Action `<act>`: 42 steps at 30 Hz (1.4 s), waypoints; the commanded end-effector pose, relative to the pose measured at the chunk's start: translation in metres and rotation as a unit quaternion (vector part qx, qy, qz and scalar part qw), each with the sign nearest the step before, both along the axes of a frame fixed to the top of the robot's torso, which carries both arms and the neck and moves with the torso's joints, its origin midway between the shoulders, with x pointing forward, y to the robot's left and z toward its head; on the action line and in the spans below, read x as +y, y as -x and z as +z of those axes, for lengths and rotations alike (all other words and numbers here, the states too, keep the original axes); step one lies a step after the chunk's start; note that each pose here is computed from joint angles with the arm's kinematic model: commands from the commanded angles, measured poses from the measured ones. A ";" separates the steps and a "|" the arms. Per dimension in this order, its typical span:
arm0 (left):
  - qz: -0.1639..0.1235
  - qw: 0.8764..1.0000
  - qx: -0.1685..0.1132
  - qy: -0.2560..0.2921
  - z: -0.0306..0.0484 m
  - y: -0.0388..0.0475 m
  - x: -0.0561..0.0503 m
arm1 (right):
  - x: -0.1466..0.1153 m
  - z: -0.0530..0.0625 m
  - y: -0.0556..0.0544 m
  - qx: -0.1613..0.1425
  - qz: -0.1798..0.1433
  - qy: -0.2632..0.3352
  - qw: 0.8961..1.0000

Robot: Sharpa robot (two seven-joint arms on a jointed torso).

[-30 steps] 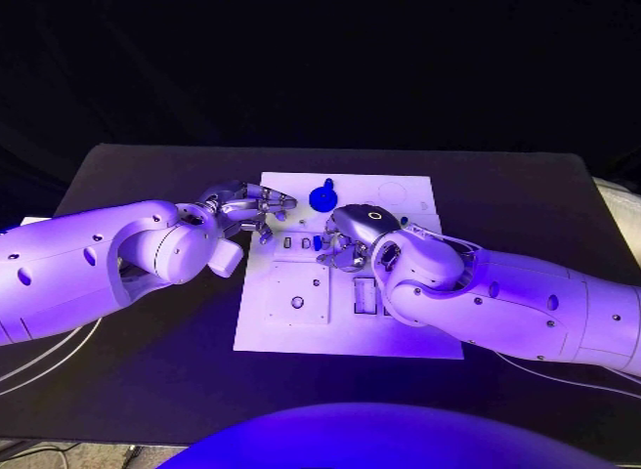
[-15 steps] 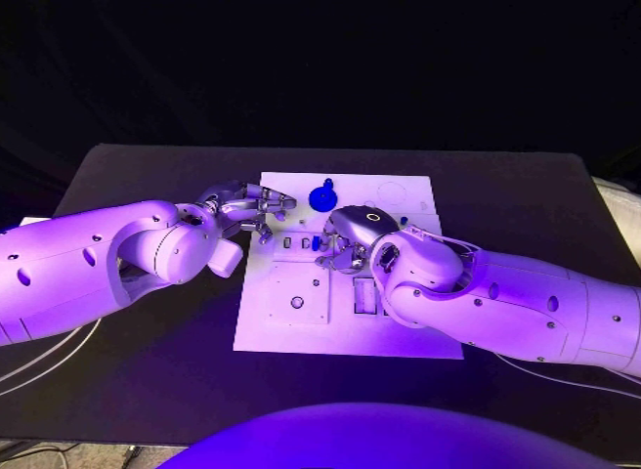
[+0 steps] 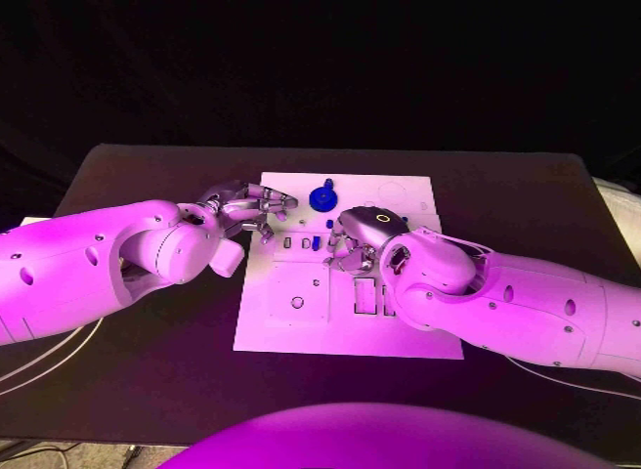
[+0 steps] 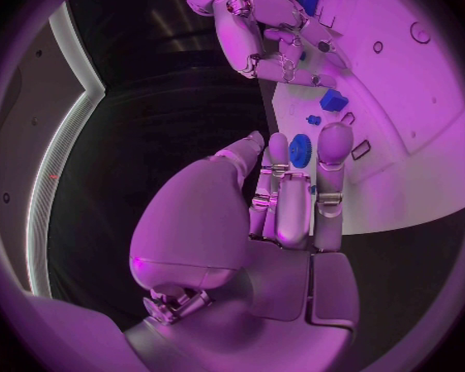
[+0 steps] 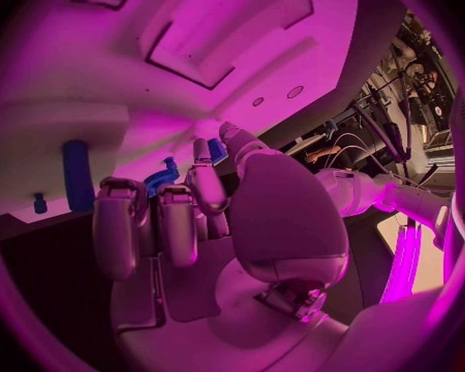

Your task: Assemble the parts on the task board

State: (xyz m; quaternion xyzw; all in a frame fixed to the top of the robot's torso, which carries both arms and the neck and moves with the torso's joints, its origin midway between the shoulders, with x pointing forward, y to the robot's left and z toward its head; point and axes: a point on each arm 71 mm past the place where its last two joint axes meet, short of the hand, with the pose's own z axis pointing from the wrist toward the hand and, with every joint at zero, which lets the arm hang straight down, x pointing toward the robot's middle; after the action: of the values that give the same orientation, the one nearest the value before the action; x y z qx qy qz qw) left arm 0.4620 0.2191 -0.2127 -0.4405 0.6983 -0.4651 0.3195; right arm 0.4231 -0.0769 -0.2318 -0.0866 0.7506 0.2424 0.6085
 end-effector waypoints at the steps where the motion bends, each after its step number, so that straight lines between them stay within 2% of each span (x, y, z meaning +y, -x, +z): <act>1: -0.012 1.000 -0.008 -0.011 0.0005 -0.0001 -0.002 | -0.004 0.009 0.005 -0.022 0.007 -0.020 1.000; 7: -0.048 0.997 -0.005 -0.064 -0.0009 0.0015 -0.001 | -0.022 0.037 0.006 -0.036 0.033 -0.097 0.994; 10: -0.089 0.989 0.000 -0.120 0.0018 0.0010 -0.002 | -0.038 0.052 0.002 -0.010 0.034 -0.149 0.988; 14: -0.142 0.967 0.005 -0.213 0.0091 -0.0040 -0.004 | -0.064 0.067 -0.006 0.043 0.007 -0.223 0.974; 16: -0.172 0.945 0.006 -0.277 0.0134 -0.0086 -0.006 | -0.080 0.075 -0.011 0.067 -0.012 -0.266 0.961; 18: -0.186 0.929 0.003 -0.321 0.0171 -0.0135 -0.009 | -0.091 0.080 -0.014 0.078 -0.026 -0.294 0.952; 22: -0.194 0.905 -0.002 -0.379 0.0228 -0.0225 -0.016 | -0.106 0.085 -0.017 0.087 -0.044 -0.325 0.941; 26: -0.191 0.889 -0.001 -0.416 0.0286 -0.0325 -0.024 | -0.115 0.087 -0.018 0.090 -0.056 -0.335 0.936; 33: -0.196 0.861 0.001 -0.469 0.0372 -0.0476 -0.043 | -0.122 0.087 -0.020 0.093 -0.062 -0.335 0.935; 38: -0.200 0.848 0.004 -0.490 0.0406 -0.0533 -0.054 | -0.124 0.087 -0.021 0.094 -0.065 -0.331 0.937; 42: -0.217 0.834 0.017 -0.507 0.0399 -0.0564 -0.061 | -0.125 0.086 -0.021 0.095 -0.067 -0.329 0.937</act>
State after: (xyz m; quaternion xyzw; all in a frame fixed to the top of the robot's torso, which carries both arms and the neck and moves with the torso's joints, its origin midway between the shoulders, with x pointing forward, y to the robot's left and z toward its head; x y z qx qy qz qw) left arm 0.5189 0.1553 -0.1706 -0.0878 0.9041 -0.1443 0.3926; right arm 0.4445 -0.2025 -0.1458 0.1931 0.6876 0.4363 0.5473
